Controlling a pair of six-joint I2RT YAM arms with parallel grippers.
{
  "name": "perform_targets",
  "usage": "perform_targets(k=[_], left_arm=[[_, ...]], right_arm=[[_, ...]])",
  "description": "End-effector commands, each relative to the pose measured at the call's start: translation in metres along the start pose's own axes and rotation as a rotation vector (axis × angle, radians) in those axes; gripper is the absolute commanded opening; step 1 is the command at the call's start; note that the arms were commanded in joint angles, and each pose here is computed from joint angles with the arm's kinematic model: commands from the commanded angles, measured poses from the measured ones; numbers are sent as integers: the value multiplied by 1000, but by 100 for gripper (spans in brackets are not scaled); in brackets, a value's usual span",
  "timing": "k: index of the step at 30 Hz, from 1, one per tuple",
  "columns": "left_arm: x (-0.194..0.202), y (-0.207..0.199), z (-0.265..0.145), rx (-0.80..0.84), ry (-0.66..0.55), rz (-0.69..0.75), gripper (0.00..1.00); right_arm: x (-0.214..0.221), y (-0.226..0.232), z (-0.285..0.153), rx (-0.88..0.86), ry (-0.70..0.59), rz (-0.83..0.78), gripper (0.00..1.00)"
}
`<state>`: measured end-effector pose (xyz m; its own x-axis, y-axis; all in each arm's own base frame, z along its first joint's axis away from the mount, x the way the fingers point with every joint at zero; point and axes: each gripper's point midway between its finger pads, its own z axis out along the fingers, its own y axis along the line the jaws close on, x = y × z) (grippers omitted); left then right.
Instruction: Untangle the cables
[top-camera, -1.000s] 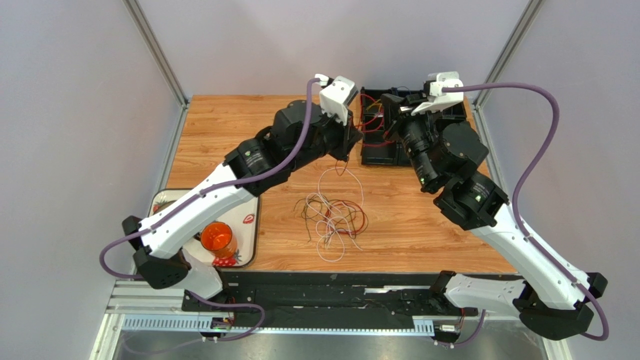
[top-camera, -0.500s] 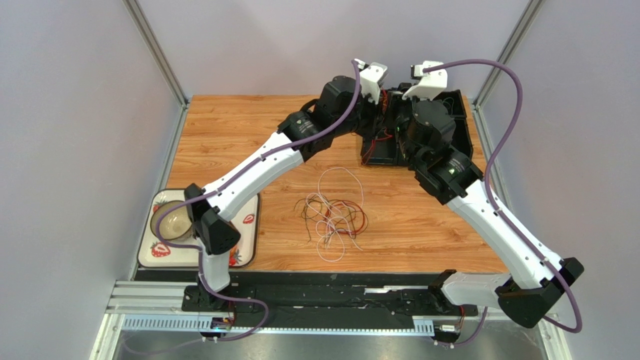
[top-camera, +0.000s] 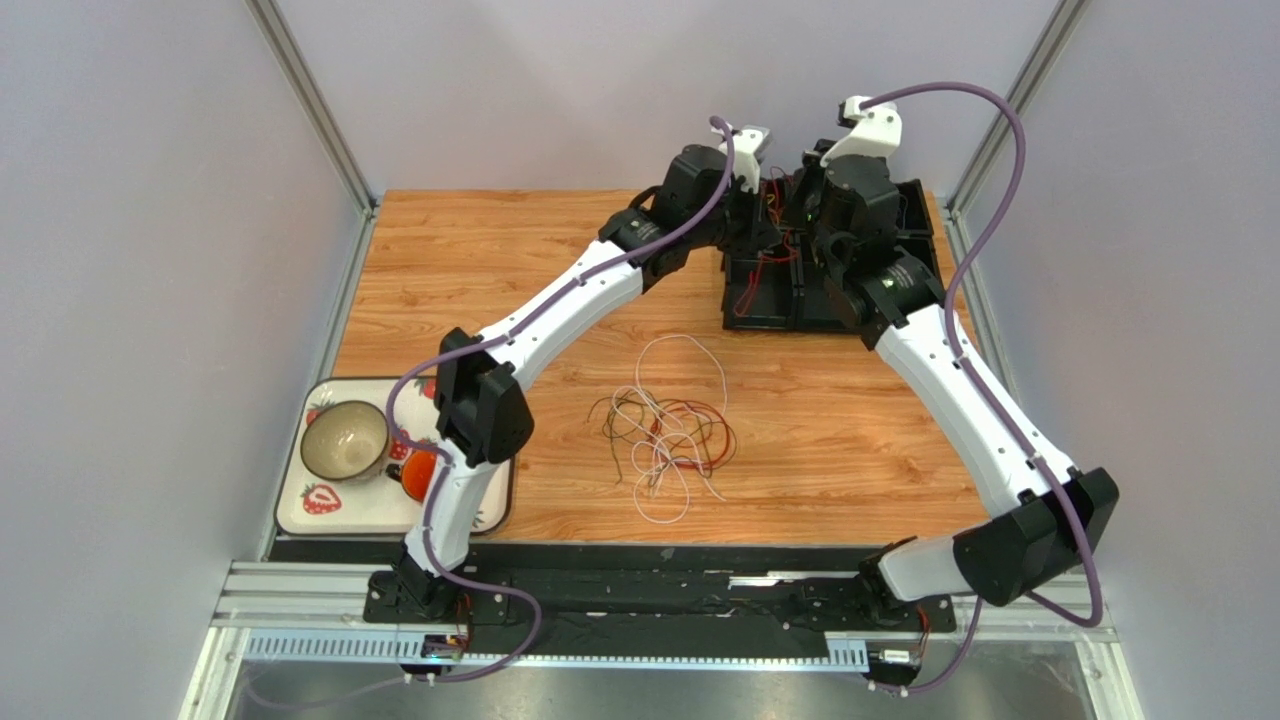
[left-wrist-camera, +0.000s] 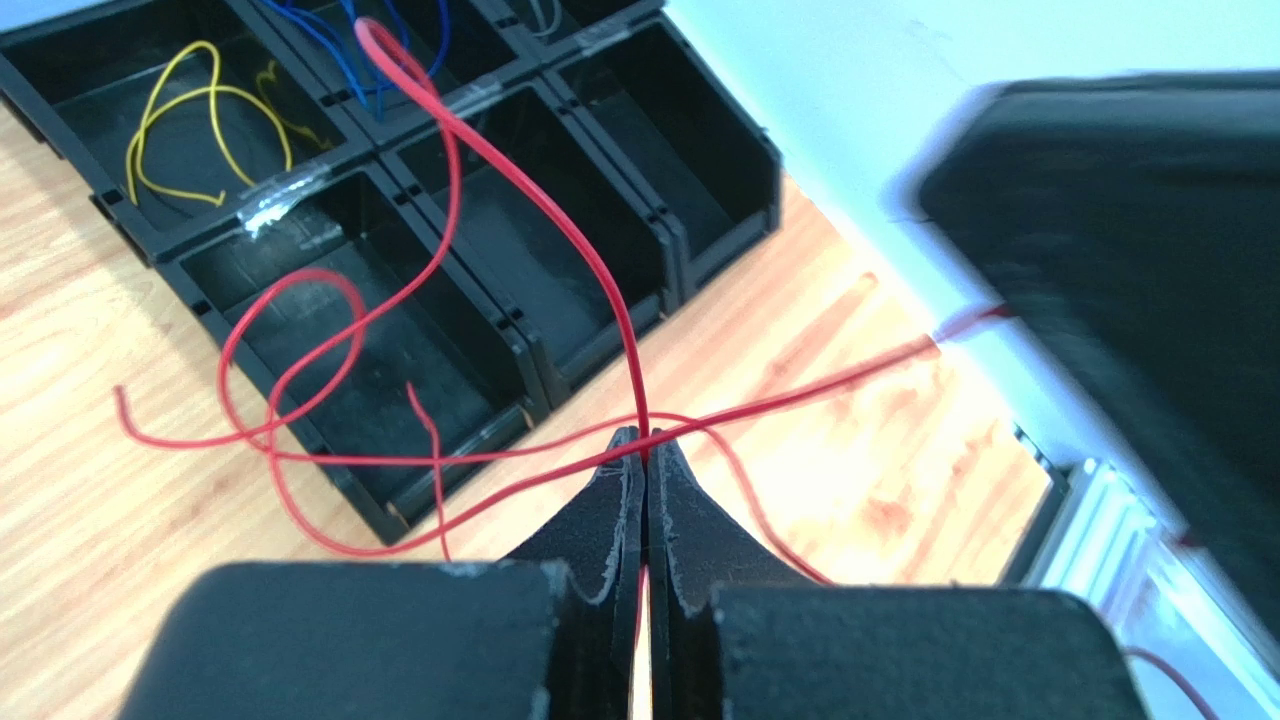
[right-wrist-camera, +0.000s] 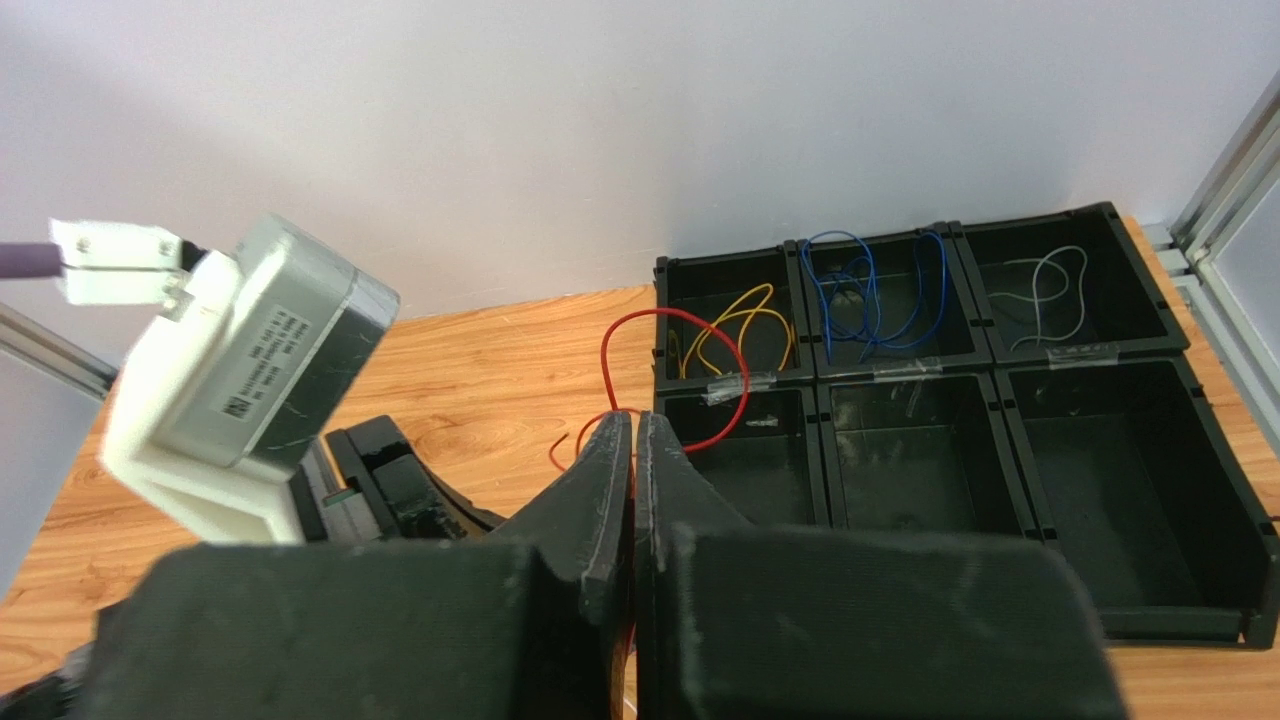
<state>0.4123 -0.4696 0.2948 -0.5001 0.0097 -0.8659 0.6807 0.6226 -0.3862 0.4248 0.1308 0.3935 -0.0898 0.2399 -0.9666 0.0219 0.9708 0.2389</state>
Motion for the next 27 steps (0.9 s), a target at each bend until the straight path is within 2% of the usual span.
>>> perform_targets(k=[1, 9, 16, 27], left_arm=[[-35, -15, 13, 91, -119, -8, 0], [-28, -4, 49, 137, -155, -55, 0], [-18, 18, 71, 108, -177, -43, 0], [24, 63, 103, 103, -113, -132, 0]], right_arm=[[-13, 2, 13, -9, -20, 65, 0], [-2, -9, 39, 20, 0, 62, 0], [14, -17, 59, 36, 20, 70, 0], [51, -33, 87, 106, 71, 48, 0]])
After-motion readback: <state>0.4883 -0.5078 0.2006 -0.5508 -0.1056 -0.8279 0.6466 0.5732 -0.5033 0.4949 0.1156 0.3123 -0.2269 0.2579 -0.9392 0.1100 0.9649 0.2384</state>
